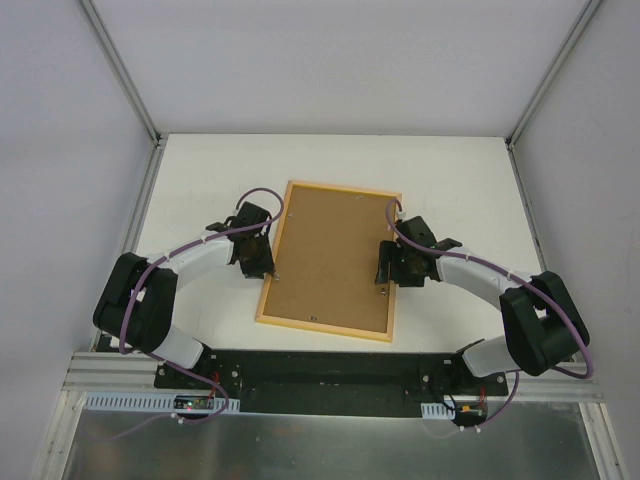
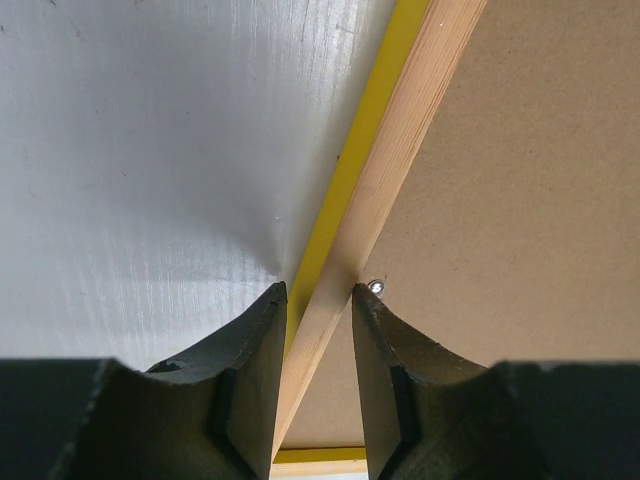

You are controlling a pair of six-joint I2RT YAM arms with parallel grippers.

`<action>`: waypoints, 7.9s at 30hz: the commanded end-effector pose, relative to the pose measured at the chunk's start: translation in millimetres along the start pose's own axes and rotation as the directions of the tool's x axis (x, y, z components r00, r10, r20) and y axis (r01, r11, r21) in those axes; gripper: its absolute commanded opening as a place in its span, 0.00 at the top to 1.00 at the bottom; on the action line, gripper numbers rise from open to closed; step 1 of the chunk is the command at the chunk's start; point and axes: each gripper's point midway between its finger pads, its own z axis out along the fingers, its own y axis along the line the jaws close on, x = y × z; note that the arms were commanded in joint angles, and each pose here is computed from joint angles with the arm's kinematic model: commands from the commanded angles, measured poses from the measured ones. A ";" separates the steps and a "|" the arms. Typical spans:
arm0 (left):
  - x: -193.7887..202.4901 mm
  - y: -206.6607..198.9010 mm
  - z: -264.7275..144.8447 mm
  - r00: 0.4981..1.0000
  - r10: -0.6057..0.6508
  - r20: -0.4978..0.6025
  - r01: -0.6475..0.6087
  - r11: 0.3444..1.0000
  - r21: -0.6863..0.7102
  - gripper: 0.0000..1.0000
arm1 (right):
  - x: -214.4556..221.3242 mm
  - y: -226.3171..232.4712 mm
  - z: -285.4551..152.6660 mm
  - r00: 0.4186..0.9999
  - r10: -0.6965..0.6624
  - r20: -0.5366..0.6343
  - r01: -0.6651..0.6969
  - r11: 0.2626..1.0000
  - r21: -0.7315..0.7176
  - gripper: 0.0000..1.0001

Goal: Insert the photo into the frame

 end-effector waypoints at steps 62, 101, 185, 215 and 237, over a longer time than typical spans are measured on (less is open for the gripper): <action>-12.6 -22.1 -22.5 0.997 0.001 0.071 -0.008 0.995 0.097 0.65 | 32.2 -13.6 1.2 0.995 -0.091 -0.032 0.095 0.986 0.134 0.99; -2.7 14.2 -21.0 0.979 0.198 0.053 -0.184 0.962 -0.202 0.50 | 33.7 -14.4 10.2 0.993 -0.099 -0.061 0.106 0.985 0.139 1.00; 1.5 10.7 19.6 0.983 0.180 -0.028 -0.182 0.965 -0.187 1.00 | 34.7 0.0 9.2 0.992 -0.112 -0.057 0.119 0.982 0.146 0.60; -15.5 -8.0 33.5 0.991 0.130 -0.033 -0.134 0.976 -0.172 1.00 | 55.5 -10.5 5.6 0.988 -0.132 -0.081 0.142 0.981 0.133 1.00; -68.2 -32.3 38.9 0.990 0.144 -0.004 -0.143 0.985 -0.091 1.00 | 57.4 0.3 12.6 0.999 0.033 -0.018 -0.031 0.996 0.078 1.00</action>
